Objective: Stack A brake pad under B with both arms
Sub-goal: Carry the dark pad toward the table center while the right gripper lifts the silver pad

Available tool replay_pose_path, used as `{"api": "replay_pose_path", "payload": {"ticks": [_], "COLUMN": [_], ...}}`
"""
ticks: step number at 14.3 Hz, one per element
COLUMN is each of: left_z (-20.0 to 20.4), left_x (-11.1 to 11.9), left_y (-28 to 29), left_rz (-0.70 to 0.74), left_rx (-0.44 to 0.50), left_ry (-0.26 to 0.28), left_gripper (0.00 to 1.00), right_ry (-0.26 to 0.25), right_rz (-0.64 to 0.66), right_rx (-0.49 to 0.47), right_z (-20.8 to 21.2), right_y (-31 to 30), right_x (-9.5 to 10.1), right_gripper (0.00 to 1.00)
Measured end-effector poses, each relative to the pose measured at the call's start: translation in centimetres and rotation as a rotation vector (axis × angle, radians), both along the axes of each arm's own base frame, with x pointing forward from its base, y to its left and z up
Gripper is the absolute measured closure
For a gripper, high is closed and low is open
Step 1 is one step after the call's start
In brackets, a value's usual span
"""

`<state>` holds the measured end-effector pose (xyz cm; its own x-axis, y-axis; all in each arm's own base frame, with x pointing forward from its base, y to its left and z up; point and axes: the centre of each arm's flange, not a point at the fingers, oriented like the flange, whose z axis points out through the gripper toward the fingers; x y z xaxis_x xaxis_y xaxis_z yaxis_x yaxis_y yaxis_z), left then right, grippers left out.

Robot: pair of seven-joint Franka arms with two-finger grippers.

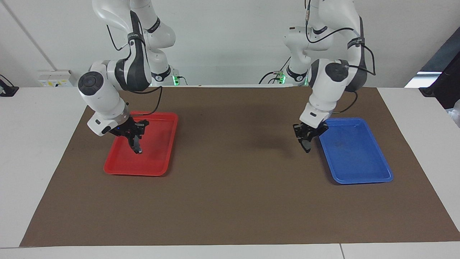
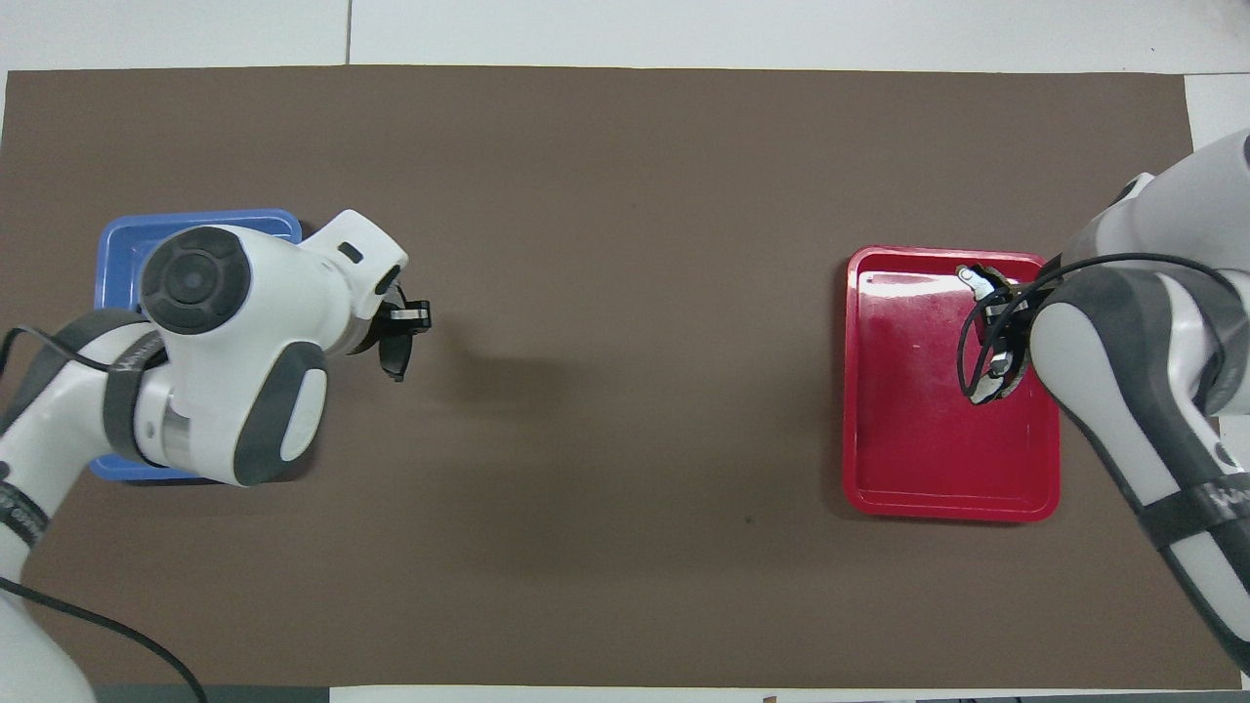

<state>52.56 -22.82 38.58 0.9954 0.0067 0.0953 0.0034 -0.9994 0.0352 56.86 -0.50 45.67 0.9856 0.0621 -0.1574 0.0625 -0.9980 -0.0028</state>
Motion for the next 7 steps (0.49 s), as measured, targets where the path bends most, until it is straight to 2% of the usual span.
{"api": "replay_pose_path", "payload": {"ticks": [3, 7], "left_z": [-2.9, -6.9], "left_x": [-1.4, -2.2], "left_y": [-7.8, -14.1], "left_rz": [0.005, -0.01], "left_rx": [-0.021, -0.03], "left_ry": [-0.002, 0.006], "left_gripper": [0.63, 0.63], "right_ry": [0.023, 0.012], "right_rz": [0.001, 0.023], "right_rx": [0.002, 0.011], "right_z": [7.2, 10.7], "right_y": [-0.1, 0.9], "right_x": [-0.4, -1.5], "right_gripper": [0.57, 0.57]}}
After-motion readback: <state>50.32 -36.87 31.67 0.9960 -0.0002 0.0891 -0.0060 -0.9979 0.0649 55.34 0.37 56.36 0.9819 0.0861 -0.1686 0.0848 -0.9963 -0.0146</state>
